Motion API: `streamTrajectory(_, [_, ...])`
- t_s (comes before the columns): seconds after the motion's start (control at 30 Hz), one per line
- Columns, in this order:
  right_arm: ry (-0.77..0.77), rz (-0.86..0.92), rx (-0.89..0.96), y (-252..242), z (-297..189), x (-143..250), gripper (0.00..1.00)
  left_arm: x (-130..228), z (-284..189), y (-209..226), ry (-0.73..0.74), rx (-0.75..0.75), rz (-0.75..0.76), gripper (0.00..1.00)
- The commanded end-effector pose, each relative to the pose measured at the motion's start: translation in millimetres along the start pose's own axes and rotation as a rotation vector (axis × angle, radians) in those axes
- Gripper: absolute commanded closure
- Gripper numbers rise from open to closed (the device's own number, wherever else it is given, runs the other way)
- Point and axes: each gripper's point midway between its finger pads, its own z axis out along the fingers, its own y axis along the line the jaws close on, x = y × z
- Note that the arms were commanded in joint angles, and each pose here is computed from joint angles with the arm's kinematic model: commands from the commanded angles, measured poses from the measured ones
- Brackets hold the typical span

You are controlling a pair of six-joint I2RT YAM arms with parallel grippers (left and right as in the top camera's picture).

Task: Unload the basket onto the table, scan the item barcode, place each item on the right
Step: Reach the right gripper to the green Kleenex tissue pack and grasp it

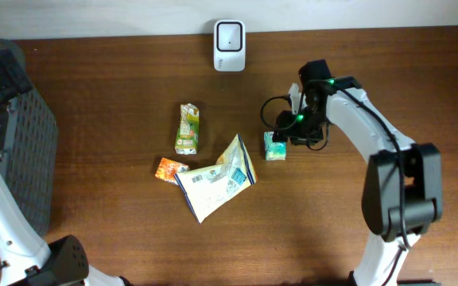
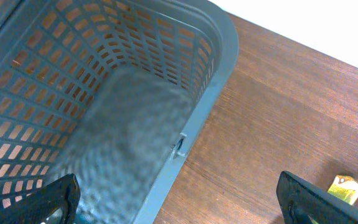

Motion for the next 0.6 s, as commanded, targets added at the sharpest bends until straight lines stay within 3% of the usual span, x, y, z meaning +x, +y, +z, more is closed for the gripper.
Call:
streamTrajectory(0.0, [0.023,-0.012,0.005,-4.7,14.8,-3.4,0.56,-2.2,-0.6,1.3,-0.007,-0.002,0.012,0.01])
streamTrajectory(0.17, [0.024,-0.014,0.001,-8.5,22.6,-5.5,0.61,-2.2,-0.6,1.3,-0.007,-0.002,0.012,0.01])
streamTrajectory(0.33, [0.012,-0.013,-0.067,-13.2,23.6,-7.2,0.76,-2.2,-0.6,1.3,-0.007,-0.002,0.012,0.01])
streamTrajectory(0.57, [0.029,-0.001,-0.195,-12.5,39.6,7.9,0.78,-2.2,-0.6,1.3,-0.007,-0.002,0.012,0.01])
